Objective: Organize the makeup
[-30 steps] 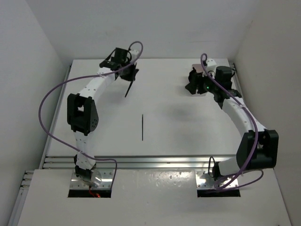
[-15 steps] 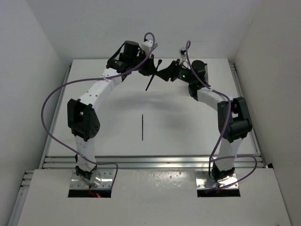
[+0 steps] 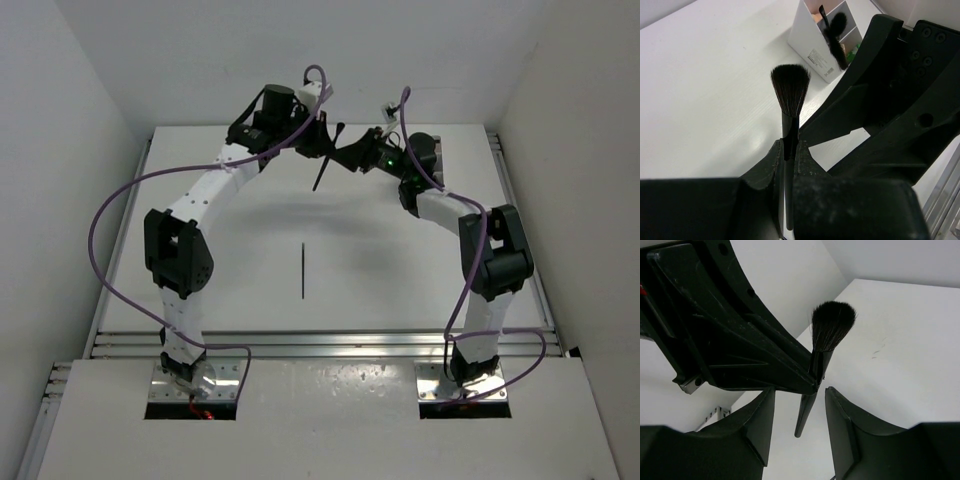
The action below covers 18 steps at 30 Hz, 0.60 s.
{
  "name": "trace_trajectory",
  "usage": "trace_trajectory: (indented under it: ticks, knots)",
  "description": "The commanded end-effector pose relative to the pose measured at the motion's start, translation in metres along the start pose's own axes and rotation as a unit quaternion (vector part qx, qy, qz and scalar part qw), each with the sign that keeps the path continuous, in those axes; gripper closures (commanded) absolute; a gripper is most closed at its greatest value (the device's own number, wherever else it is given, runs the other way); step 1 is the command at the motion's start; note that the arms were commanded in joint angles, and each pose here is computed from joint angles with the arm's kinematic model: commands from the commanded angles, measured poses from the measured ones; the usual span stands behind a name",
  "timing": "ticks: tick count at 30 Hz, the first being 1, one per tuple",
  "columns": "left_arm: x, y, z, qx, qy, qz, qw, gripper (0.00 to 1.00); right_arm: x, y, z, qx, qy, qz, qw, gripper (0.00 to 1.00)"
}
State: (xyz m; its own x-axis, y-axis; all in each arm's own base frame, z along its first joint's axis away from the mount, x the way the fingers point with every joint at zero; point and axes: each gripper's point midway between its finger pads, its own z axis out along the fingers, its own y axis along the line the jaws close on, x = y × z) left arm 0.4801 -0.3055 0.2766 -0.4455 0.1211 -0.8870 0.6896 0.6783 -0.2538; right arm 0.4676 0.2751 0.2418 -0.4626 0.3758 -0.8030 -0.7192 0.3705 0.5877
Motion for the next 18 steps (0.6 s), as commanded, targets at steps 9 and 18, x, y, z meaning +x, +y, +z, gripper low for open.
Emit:
trace_trajectory:
  ticks: [9,18]
  knots:
    - [-0.039,-0.012,-0.004,0.048,-0.056,-0.018,0.997,1.00,0.017,0.019,-0.001,-0.002,0.026,-0.033,0.999,0.51]
    - [-0.032,-0.019,-0.002,0.071,-0.046,-0.036,0.996,1.00,0.011,0.015,0.003,0.028,0.008,-0.047,0.998,0.46]
